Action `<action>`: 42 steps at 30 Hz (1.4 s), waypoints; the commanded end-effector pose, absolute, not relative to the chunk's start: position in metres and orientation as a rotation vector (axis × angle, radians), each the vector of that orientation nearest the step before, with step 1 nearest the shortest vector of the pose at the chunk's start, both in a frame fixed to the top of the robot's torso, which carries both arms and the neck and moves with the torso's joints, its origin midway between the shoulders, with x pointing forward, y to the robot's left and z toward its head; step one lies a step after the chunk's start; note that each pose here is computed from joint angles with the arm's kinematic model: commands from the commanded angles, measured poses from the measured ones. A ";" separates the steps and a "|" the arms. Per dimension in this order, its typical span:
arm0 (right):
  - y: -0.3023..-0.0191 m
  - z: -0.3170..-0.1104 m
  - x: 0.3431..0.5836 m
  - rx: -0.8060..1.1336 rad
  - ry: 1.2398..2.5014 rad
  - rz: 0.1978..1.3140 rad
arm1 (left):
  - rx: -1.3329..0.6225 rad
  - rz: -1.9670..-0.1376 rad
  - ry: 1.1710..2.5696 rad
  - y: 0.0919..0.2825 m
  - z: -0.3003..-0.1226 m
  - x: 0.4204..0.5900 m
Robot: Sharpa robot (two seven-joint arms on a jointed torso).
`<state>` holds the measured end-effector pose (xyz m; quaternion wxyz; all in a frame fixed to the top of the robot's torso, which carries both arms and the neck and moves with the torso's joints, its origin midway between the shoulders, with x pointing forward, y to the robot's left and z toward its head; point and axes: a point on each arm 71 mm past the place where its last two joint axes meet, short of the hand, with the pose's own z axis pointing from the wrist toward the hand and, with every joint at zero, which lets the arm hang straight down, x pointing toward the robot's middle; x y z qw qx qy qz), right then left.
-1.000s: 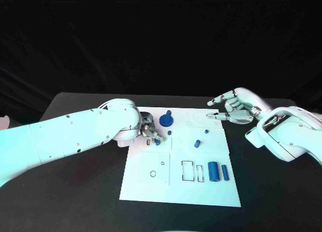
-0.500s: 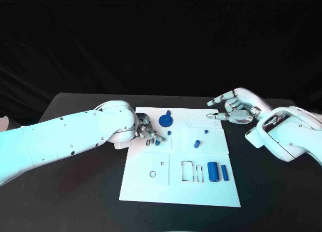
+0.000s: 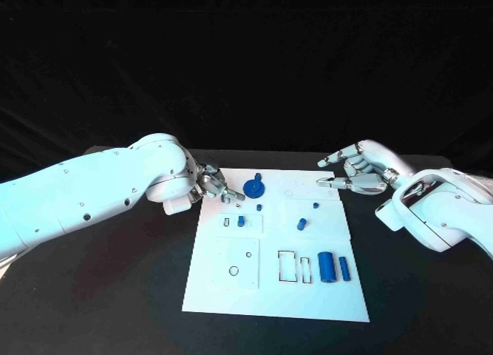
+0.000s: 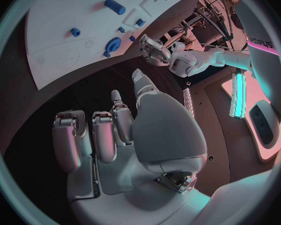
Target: Assemble the parts on the task board
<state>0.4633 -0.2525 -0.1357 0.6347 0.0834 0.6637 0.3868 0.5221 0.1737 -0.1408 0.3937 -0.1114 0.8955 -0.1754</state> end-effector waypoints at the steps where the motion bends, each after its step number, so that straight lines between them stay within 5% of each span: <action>1: -0.251 -0.137 0.463 0.181 1.527 0.892 | -0.208 -0.415 2.332 0.178 -0.136 0.530; 18: -0.248 -0.138 0.464 0.179 1.529 0.897 | -0.182 -0.220 2.286 0.179 -0.141 0.571; 42: -0.247 -0.138 0.465 0.178 1.530 0.899 | -0.121 -0.162 2.345 0.171 -0.152 0.573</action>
